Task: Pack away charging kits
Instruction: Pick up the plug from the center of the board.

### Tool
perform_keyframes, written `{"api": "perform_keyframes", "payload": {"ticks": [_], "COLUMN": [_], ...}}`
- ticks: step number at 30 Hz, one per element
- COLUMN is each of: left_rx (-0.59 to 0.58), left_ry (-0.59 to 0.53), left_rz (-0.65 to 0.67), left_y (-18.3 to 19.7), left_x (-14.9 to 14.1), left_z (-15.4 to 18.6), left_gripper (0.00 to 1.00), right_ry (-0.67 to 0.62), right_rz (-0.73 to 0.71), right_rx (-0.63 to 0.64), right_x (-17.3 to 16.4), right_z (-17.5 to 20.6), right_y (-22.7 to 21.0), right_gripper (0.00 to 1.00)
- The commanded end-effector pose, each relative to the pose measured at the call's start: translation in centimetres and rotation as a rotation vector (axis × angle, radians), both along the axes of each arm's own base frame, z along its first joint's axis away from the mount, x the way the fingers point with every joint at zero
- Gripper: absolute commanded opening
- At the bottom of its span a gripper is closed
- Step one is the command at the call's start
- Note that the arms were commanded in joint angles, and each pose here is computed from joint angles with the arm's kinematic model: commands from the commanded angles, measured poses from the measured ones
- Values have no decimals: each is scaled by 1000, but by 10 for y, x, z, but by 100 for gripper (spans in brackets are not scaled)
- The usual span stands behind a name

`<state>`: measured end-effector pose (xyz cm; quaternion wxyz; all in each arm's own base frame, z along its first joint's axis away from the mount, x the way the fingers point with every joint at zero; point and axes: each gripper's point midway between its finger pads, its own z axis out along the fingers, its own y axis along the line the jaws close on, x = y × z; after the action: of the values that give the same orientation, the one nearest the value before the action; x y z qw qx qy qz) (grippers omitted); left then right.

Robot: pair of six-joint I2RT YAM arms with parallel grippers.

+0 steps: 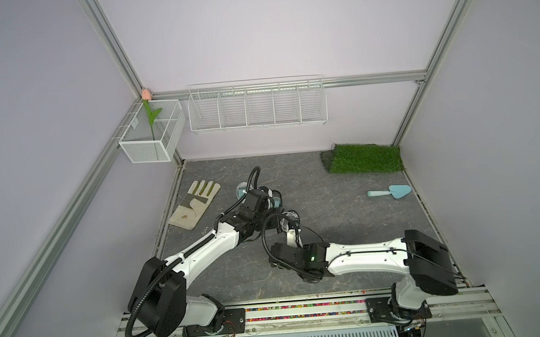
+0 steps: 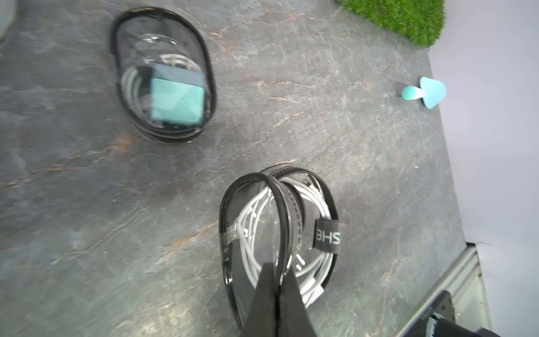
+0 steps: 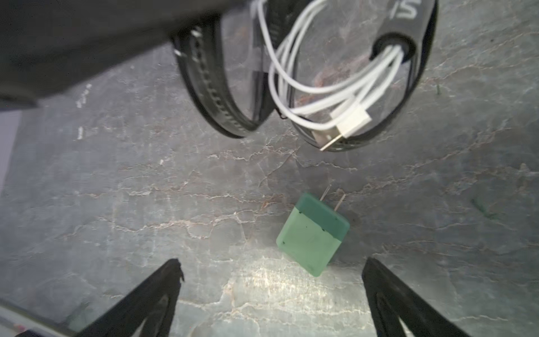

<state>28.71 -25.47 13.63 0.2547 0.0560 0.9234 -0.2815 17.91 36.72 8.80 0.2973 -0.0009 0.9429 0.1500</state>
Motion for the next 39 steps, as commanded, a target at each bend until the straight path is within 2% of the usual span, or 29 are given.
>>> {"api": "perform_keyframes", "payload": {"ticks": [1, 12, 21, 28, 31, 34, 39], "left_rx": [100, 109, 106, 98, 79, 40, -10], "left_ry": [28, 43, 45, 46, 47, 62, 77], "left_rz": [77, 163, 158, 145, 109, 57, 1], "left_y": [26, 53, 52, 50, 44, 32, 17], "left_x": [-4, 0, 1, 0, -2, -4, -9], "left_z": [-21, -26, -27, -26, -25, -25, -28], "left_gripper": [0, 0, 0, 0, 0, 0, 0], "right_ry": [50, 136, 153, 153, 135, 108, 30], "right_rz": [-66, -178, -183, -188, -189, -179, -179], "right_rx": [-51, -164, -152, -163, -157, -128, -85], "right_x": [2, 14, 11, 12, 13, 15, 19], "right_z": [-16, -59, -66, -65, -61, -51, -20], "right_y": [-6, -27, -32, -36, -40, -46, -70], "right_gripper": [99, 87, 64, 55, 48, 39, 36]}}
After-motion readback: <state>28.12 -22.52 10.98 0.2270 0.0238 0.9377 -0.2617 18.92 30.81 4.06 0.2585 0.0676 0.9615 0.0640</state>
